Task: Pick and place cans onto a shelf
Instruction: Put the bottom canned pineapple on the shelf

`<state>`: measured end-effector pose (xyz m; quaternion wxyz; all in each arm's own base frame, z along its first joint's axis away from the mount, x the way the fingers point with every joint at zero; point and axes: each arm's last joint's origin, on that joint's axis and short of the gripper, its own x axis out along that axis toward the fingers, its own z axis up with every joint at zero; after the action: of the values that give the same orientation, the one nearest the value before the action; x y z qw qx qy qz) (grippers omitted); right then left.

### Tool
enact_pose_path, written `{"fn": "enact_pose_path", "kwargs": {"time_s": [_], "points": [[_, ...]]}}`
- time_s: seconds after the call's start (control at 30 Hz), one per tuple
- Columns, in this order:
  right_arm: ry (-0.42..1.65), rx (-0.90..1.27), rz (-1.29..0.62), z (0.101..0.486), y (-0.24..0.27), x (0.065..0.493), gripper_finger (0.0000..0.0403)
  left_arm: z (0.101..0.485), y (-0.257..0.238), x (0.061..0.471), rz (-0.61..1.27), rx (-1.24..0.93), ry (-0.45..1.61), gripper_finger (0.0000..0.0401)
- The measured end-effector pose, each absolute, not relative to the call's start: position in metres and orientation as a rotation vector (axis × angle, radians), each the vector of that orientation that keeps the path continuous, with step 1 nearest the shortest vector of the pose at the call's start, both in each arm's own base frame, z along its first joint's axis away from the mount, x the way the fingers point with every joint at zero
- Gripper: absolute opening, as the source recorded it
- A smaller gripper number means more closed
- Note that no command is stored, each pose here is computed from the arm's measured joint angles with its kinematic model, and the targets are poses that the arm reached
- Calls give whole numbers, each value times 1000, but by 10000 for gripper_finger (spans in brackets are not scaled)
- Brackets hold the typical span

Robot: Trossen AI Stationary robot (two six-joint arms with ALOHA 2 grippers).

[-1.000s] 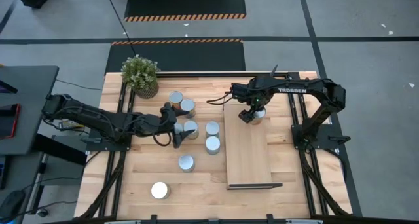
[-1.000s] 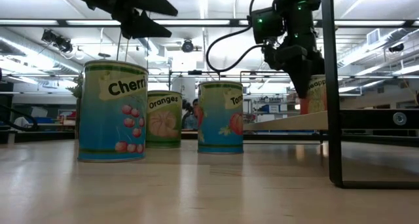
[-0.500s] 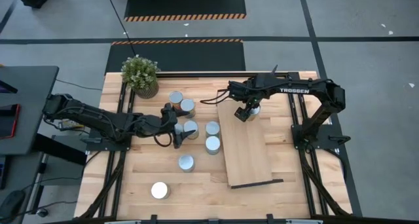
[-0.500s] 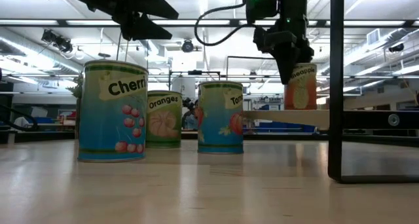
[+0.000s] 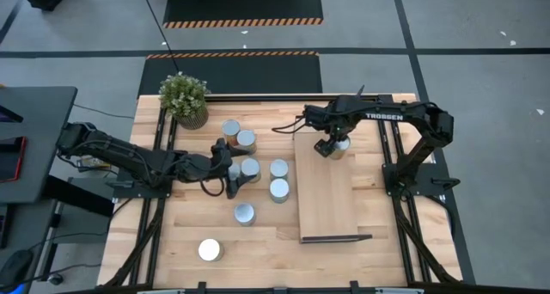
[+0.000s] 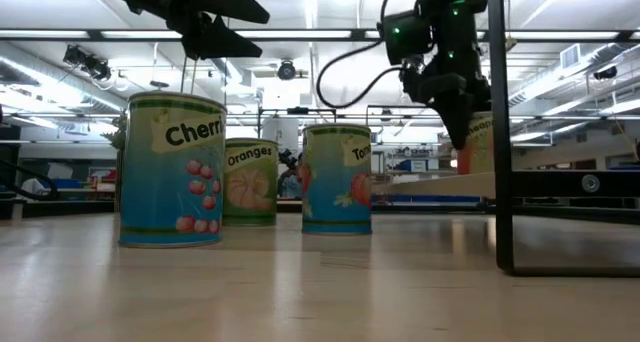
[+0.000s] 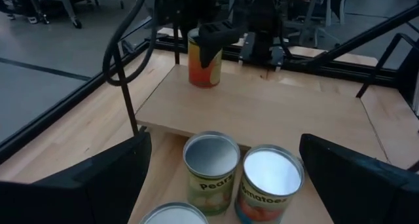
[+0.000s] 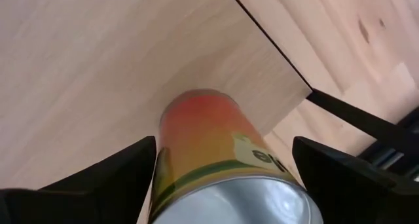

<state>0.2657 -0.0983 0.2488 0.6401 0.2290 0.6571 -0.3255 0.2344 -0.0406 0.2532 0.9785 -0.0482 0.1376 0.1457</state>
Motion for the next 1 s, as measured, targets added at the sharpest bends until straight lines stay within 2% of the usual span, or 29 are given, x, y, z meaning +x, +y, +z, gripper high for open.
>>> {"fn": "enact_pose_path", "kwargs": {"time_s": [0.27,1.0], "points": [[1534,556,-758,233,-96,259,366,253,-42,234,288,-95,282,396],[1504,528,-696,237,-68,273,366,253,-42,234,288,-96,282,396]]}}
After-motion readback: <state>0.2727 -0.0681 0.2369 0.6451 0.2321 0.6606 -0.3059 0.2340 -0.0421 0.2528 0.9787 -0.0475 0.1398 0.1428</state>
